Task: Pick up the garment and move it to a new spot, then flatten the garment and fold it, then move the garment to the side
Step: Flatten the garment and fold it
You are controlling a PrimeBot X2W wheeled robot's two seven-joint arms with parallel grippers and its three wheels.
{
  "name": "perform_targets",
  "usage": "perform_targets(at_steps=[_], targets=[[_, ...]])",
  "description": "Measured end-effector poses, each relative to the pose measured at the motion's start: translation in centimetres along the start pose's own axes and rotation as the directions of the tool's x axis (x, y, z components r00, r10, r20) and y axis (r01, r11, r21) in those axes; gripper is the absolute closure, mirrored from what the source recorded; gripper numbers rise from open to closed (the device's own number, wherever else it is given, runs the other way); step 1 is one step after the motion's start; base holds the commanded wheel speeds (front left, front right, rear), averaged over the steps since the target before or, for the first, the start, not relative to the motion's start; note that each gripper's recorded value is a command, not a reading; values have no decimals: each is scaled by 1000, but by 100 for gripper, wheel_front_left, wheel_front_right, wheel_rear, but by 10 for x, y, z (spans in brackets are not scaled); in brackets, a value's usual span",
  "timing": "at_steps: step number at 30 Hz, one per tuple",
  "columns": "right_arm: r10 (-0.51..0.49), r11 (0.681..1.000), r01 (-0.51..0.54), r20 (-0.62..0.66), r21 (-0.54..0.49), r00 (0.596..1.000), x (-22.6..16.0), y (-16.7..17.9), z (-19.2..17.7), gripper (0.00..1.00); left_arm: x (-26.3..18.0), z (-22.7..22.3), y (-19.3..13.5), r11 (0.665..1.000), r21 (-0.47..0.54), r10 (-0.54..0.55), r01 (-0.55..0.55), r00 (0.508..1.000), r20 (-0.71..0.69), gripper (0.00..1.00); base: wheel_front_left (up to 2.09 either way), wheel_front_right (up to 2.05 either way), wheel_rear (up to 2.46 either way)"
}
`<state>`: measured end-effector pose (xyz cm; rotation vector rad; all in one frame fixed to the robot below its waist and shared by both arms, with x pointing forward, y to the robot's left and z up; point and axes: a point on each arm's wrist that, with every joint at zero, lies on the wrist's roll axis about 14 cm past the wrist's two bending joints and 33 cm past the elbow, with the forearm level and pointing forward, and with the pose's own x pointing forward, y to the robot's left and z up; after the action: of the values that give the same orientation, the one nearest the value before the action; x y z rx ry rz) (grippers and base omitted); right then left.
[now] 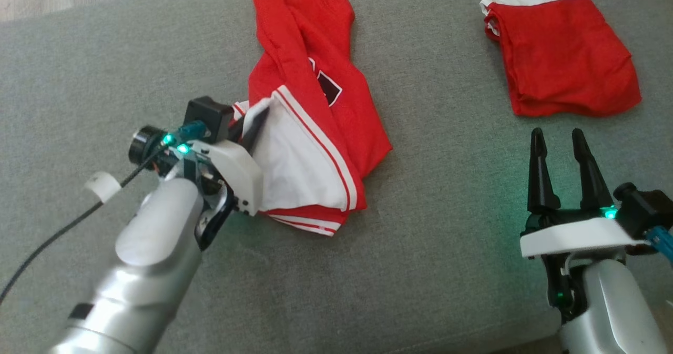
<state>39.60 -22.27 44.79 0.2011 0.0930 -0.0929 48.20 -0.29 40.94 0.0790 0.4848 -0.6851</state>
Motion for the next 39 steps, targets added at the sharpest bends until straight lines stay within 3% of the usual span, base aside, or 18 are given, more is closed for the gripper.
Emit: perform_targets(at_steps=[7,13,24,25,26,30,32,39], targets=[[-4,1000,4,-4,11,1000,0,-1,-1,0,-2,27,12,998,68,-13,11,999,33,100,0,0,0],[10,1000,-10,-9,27,1000,1,4,-4,0,-12,65,57,970,240,43,-34,998,-36,100,0,0,0],[19,998,-17,-26,63,999,10,7,-10,0,-11,97,130,864,496,179,-89,974,-138,100,0,0,0],[15,998,-14,-28,63,1000,11,6,-10,0,-7,97,135,856,507,189,-98,973,-131,84,0,0,0],[10,998,-9,-27,65,1000,13,4,-10,0,-4,100,142,850,515,200,-115,973,-113,0,0,0,0],[2,998,0,-34,60,999,15,1,-13,0,2,117,174,814,527,285,-243,958,1,0,0,0,0],[12,998,-10,-26,61,1000,17,5,-11,0,-3,129,181,812,490,314,-316,945,89,0,0,0,0],[75,997,-76,15,34,997,22,25,2,0,-26,159,154,877,326,251,-354,914,318,0,0,0,0]])
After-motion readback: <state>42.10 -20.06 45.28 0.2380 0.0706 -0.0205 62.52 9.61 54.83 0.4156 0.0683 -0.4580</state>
